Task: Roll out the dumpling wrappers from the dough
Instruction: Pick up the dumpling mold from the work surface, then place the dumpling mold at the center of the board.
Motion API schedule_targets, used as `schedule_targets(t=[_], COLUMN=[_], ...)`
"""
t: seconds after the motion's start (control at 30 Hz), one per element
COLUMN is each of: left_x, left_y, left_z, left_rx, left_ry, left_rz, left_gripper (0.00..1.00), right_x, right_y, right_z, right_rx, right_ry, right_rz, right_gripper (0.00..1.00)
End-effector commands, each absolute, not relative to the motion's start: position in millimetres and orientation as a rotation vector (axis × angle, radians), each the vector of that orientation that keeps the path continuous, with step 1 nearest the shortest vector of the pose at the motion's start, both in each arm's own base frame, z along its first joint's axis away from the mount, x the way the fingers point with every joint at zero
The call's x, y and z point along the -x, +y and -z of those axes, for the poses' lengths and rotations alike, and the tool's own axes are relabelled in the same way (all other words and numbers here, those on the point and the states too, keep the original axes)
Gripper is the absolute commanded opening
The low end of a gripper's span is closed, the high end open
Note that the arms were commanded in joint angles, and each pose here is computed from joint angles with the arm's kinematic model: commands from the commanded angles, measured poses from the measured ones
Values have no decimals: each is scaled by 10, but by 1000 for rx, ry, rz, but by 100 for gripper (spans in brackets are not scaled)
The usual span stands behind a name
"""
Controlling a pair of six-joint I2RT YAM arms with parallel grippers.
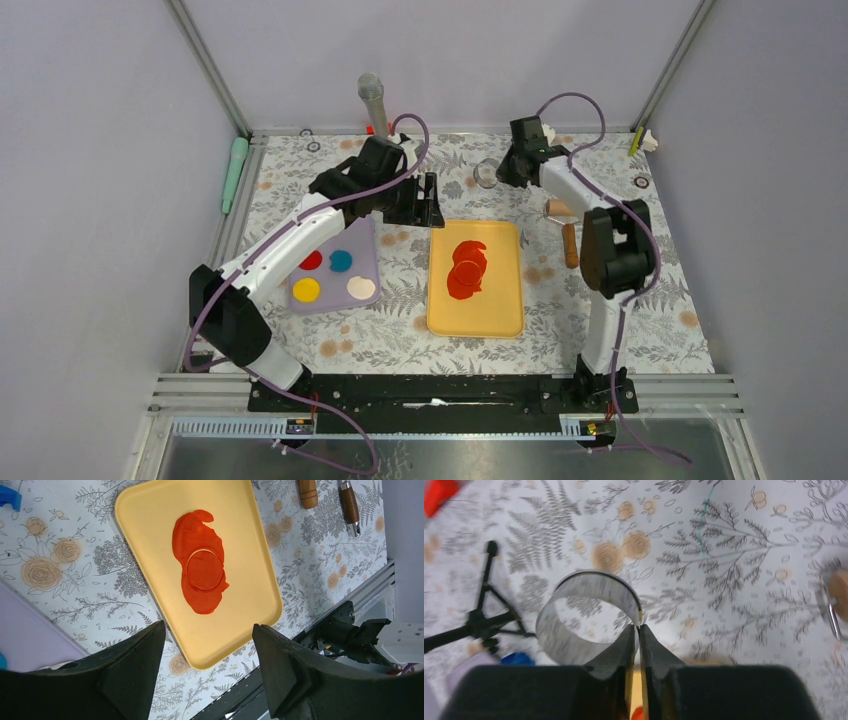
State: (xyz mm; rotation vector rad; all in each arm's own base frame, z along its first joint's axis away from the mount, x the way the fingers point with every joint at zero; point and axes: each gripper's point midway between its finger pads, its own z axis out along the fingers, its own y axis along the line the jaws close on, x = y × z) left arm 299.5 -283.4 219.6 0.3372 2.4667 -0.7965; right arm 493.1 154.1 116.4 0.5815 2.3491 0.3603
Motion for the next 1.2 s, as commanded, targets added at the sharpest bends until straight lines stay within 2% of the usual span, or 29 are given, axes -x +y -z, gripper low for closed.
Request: schedule_targets(t=[0.0,0.07,0.1,0.2,0.33,0.43,0.63,0.73,0.83,0.93,1.07,1.17], left_x=[-2979,-2975,-2969,-2965,-2961,-2963,-2991,-2983,-2987,-2989,-2973,-2971], left_y=[-2695,-2667,-2660,-2664,-2681,-2691,-2745,-2795,-2818,-2816,-2798,-2791], left_z=[-2475,-2483,-2479,-2475,-2498,-2497,-2435,-2422,-2382,-2331,-2313,-2309], left_rx=[-331,-328,-328,-333,-343,-348,-377,-386,-387,-381,-370,-378], left_ry=[2374,2371,2373,2376,2371,2370,2387,2397,2411,2425,2431,2428], left_rz=[775,768,767,772,785,789,799,829,839,832,828,823], left_gripper=[72,72,72,73,74,74,76,76,76,76,76,77], right_x=[-5046,-5090,-5112,-5128,-4974,-4727,-3925,-3593,-3398,-3272,-3127,-3060], right_y=[1496,1524,1533,1485,1101,642,-513,-888,-1129,-1316,-1384,-1481], right_z=[-850,-913,-997,-1368,-1828,-1914,-1572,-1312,-1147,-987,-822,-865], right_rx=[-590,-588,-580,-553,-575,-644,-925,-1034,-1104,-1195,-1380,-1336], right_ry=[2444,2443,2433,2373,2271,2216,2185,2191,2241,2266,2211,2191], right_rz=[-257,-269,-278,-284,-211,-182,-28,6,77,145,83,161], right_gripper=[29,57,66,79,81,80,81,93,99,100,99,99])
